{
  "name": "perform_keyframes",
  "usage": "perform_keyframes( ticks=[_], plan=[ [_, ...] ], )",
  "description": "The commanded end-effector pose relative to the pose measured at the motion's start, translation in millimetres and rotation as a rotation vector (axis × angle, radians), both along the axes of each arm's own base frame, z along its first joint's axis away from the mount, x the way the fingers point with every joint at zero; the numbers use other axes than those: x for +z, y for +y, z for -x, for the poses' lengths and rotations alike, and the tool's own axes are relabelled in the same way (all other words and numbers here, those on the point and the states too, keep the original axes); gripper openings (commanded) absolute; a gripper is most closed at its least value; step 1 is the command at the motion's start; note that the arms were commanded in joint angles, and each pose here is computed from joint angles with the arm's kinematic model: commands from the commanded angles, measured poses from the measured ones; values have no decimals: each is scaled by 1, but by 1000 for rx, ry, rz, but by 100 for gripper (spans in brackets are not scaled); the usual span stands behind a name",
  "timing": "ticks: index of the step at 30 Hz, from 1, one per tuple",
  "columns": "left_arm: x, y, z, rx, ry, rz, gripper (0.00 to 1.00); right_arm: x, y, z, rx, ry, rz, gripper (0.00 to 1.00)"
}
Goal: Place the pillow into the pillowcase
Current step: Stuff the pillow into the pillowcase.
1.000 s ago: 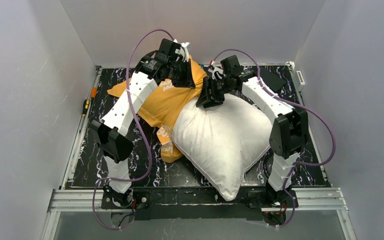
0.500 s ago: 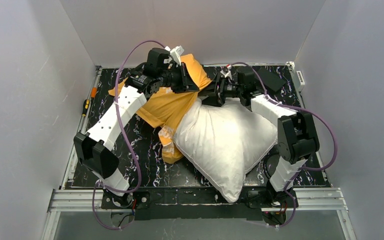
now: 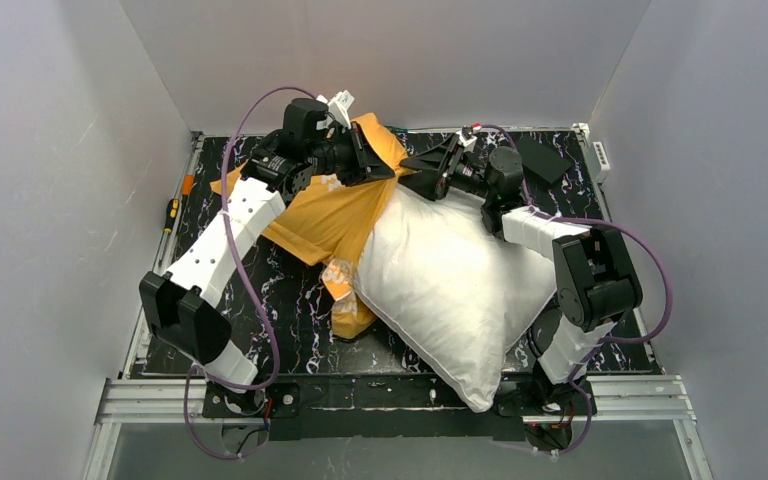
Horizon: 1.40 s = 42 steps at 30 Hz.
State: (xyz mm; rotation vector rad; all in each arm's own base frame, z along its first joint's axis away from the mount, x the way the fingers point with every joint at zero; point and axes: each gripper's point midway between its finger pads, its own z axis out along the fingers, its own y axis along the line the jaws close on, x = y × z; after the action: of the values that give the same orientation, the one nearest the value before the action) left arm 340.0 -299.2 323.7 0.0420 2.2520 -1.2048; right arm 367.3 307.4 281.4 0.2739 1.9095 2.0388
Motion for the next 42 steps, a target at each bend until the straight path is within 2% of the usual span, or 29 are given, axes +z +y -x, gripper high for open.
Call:
perform_keyframes(
  ticks=[1,4,6,7,8,9,10,11,13,16,18,23,27,32,37,40,41,42],
  plan=[
    [86,-7,37,-103,-148,227,0,47,-4,1,-46,-112,-131,67],
    [86,-9,39,-112,-129,253,0,49,-1,-7,-55,-96,-170,66],
    [82,-10,41,-117,-112,250,0,57,1,-11,-52,-100,-191,61],
    [79,-9,41,-113,-102,241,0,63,1,-12,-49,-111,-195,54],
    [75,-6,41,-97,-93,221,0,66,2,-11,-47,-113,-194,43],
    [67,-1,40,-70,-74,187,4,68,2,-9,-41,-116,-186,34],
    [58,8,38,-25,-54,141,16,66,3,-8,-34,-107,-157,26],
    [47,18,36,26,-30,85,33,62,4,-5,-26,-105,-116,20],
    [24,44,35,138,23,-30,61,49,3,2,-18,-61,-7,11],
    [-9,82,39,274,87,-186,83,29,-1,13,5,-34,149,5],
    [-35,98,44,311,127,-268,88,24,-9,17,9,-29,232,2],
    [-91,112,48,307,282,-397,85,24,-29,27,37,-34,411,1],
    [-131,117,37,305,358,-495,68,25,-41,43,70,-3,486,1],
    [-165,130,18,328,458,-609,62,0,-65,72,148,89,629,1],
    [-154,141,-3,353,436,-652,60,-73,-119,91,244,201,919,1],
    [-128,140,-9,325,340,-621,60,-86,-140,78,217,166,1054,2],
    [-116,139,-9,309,302,-599,60,-83,-142,70,196,141,1069,7],
    [-105,137,-8,292,267,-579,62,-76,-142,61,173,107,1075,18]
  ],
)
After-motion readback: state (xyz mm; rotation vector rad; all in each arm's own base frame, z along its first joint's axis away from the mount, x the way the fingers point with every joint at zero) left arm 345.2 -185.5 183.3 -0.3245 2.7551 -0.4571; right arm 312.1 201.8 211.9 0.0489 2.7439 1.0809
